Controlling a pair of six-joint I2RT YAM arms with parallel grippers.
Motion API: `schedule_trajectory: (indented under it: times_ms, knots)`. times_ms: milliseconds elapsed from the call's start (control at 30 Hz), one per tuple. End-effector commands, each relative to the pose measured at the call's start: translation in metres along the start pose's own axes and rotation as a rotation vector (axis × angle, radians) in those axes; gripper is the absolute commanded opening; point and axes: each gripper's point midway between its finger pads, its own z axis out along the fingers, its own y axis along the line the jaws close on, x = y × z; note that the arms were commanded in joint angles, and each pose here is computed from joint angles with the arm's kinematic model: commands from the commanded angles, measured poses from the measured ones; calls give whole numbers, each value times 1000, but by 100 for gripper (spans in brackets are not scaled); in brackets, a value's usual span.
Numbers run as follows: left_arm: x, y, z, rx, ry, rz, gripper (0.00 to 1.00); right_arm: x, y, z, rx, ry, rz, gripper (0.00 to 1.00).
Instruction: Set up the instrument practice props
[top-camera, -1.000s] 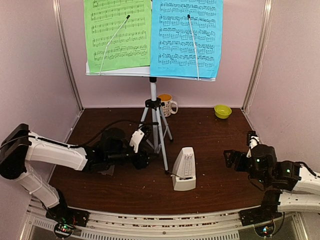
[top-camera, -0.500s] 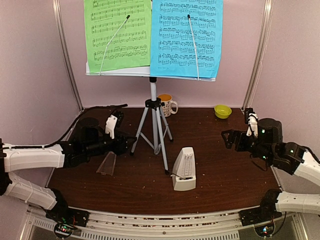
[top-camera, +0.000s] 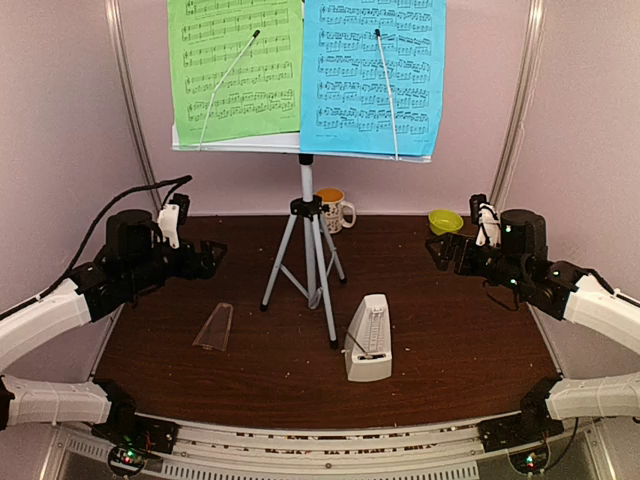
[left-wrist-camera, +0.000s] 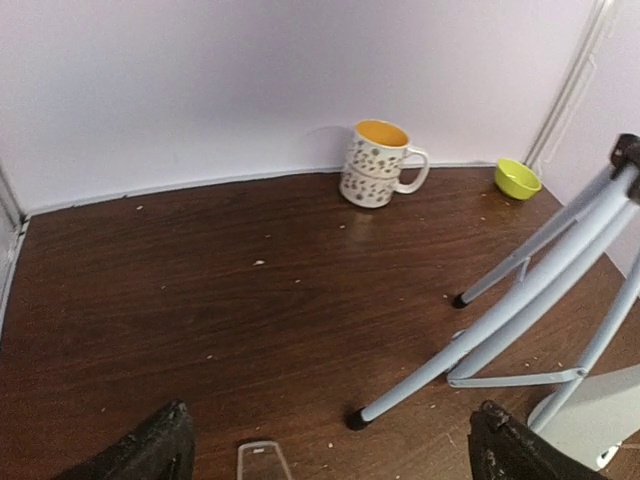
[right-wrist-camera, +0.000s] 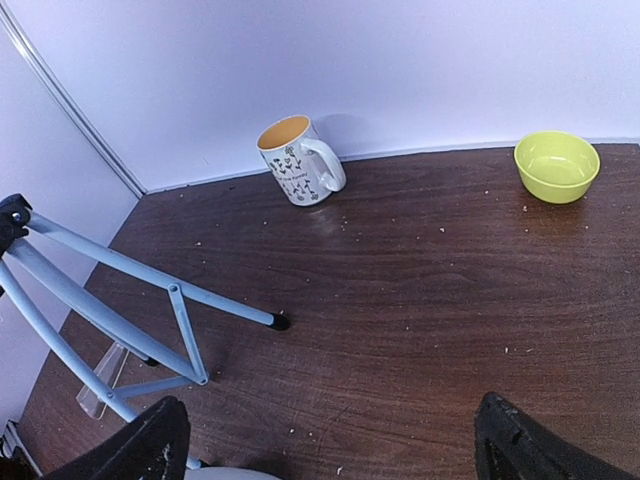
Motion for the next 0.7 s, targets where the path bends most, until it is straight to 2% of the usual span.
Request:
schedule_trajectory:
  times_ms: [0, 167, 400, 667]
  knots:
    - [21, 47, -9, -130, 79, -146, 98, 1, -5, 11, -57, -14, 44, 100]
    - [57, 79, -7, -207, 157, -240, 98, 26, -29, 21, -31, 31, 78, 100]
    - [84, 82, 1, -208, 191, -303, 98, 68, -49, 26, -14, 81, 105, 100]
    - [96, 84, 4, -209, 194, -315, 98, 88, -57, 26, -10, 86, 127, 100]
